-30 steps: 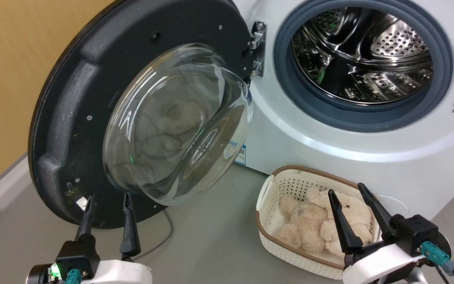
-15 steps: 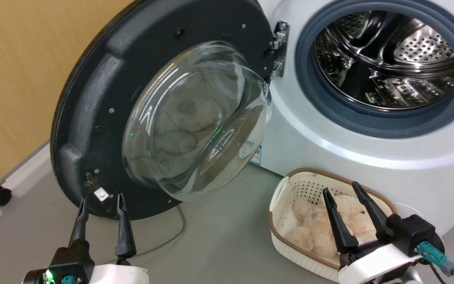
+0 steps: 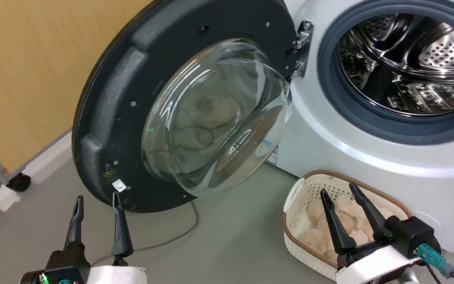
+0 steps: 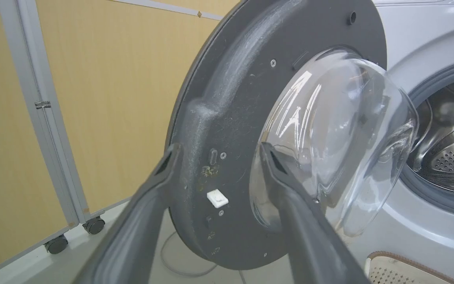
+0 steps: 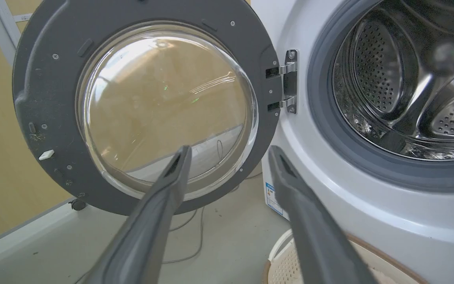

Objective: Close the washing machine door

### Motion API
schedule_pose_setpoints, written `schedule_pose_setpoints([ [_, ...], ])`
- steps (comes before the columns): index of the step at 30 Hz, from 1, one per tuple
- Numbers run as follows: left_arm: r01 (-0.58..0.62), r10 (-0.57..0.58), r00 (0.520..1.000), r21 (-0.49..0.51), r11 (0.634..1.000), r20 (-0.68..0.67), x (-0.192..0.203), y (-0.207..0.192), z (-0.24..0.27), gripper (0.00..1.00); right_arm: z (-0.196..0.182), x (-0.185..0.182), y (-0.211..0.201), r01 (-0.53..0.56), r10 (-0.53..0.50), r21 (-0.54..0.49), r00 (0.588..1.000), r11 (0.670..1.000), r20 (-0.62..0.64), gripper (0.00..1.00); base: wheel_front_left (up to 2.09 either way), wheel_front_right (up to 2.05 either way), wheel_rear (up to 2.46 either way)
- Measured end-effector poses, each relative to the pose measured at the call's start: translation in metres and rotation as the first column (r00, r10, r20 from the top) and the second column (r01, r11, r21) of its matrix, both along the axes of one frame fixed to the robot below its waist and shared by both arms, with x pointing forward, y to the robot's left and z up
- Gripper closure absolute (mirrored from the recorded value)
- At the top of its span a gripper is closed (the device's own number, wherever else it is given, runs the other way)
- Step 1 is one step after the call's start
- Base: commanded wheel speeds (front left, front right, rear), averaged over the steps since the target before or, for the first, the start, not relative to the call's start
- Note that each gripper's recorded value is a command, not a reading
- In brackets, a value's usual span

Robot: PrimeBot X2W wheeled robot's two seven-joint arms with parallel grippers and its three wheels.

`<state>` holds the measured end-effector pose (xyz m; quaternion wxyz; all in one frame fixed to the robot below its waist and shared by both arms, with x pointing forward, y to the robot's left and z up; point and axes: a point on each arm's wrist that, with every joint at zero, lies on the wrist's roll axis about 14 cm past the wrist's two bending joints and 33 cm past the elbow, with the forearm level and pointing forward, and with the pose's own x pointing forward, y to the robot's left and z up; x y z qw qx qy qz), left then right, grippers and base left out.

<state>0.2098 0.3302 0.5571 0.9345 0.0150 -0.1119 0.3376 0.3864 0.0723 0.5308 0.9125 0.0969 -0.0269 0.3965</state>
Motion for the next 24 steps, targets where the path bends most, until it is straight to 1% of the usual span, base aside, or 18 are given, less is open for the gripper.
schedule_pose_setpoints([
  [9,-0.019,0.019,1.0,0.002,1.0,-0.001,-0.004,0.003,-0.001,0.0,-0.001,0.0,0.003,-0.01,0.01,0.004,1.0,1.0,-0.003,0.0,0.0,0.0,0.0],
  [10,-0.017,0.017,1.0,0.001,1.0,-0.001,-0.004,0.002,-0.001,0.54,-0.001,0.0,0.003,-0.009,0.009,0.004,1.0,1.0,-0.003,0.0,0.0,0.0,0.0],
  [11,-0.009,0.009,1.0,-0.005,1.0,0.0,-0.003,0.002,-0.002,0.54,-0.001,0.0,0.003,-0.009,0.009,0.004,1.0,1.0,-0.004,0.0,0.0,0.0,0.0],
  [12,-0.007,0.007,1.0,-0.014,1.0,0.005,-0.003,0.002,-0.002,1.0,-0.002,0.0,0.003,-0.008,0.008,0.004,1.0,1.0,-0.005,0.0,0.0,0.0,0.0],
  [14,-0.009,0.01,1.0,-0.041,0.999,0.02,-0.004,0.004,-0.003,1.0,-0.002,0.001,0.003,-0.008,0.008,0.005,1.0,1.0,-0.006,0.0,0.0,0.0,0.0],
  [17,-0.018,0.019,1.0,-0.045,0.999,0.024,-0.006,0.014,-0.002,1.0,-0.002,0.003,0.002,-0.003,0.003,0.011,1.0,1.0,-0.007,0.0,0.0,0.0,0.0],
  [20,-0.039,0.042,0.997,-0.049,0.998,0.066,-0.008,0.034,0.01,1.0,-0.002,0.009,-0.003,0.013,-0.013,0.013,1.0,1.0,-0.006,0.0,0.0,0.0,0.0],
  [22,-0.06,0.069,0.99,-0.081,0.995,0.121,-0.009,0.052,0.019,1.0,-0.002,0.013,-0.007,0.027,-0.027,0.014,1.0,1.0,-0.004,0.0,0.0,0.0,0.0],
  [24,-0.069,0.084,0.986,-0.103,0.992,0.144,-0.01,0.07,0.027,1.0,-0.003,0.016,-0.012,0.041,-0.041,0.011,0.999,0.999,-0.008,0.0,0.0,0.0,0.0],
])
